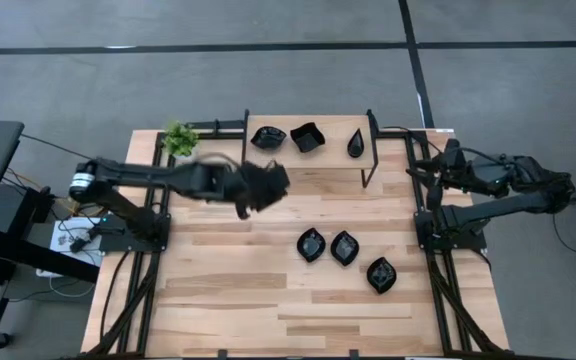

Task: Pick & Place Mini shaped plates
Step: Stack the black plate on top of the black plate on the shelf

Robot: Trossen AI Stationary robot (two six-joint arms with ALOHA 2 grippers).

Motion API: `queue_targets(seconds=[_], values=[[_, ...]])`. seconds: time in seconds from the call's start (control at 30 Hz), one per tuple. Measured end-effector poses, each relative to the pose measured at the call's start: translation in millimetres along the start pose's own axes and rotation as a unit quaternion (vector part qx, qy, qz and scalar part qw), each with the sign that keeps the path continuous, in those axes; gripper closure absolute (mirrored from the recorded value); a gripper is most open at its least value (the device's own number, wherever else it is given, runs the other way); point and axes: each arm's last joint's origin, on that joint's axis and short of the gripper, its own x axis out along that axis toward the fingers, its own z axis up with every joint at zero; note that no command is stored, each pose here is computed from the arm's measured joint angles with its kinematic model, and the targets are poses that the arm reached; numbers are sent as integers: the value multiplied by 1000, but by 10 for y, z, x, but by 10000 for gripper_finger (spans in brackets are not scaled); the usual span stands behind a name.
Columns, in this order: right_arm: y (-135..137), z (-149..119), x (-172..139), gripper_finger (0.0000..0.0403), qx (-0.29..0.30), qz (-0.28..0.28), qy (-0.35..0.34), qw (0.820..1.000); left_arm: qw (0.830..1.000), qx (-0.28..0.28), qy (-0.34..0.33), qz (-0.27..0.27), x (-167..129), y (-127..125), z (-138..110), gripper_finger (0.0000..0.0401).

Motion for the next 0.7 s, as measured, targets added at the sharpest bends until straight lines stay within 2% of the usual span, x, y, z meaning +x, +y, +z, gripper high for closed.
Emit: queue_targets(seconds=[0.13,0.3,0.4,0.57,0.7], values=[[-62,-59,-82,291,12,14,1,1000,998,43,-33,10,135,126,-332,293],[-173,-149,-283,291,41,100,-27,994,996,74,-53,27,333,253,-539,293],[-234,-236,-379,291,85,150,-49,984,991,114,-59,26,422,281,-602,293],[-185,-474,-282,291,164,238,-70,955,985,166,-43,-9,563,237,-689,293],[-89,-591,-96,291,153,229,-24,961,980,197,-13,-18,661,265,-795,293]])
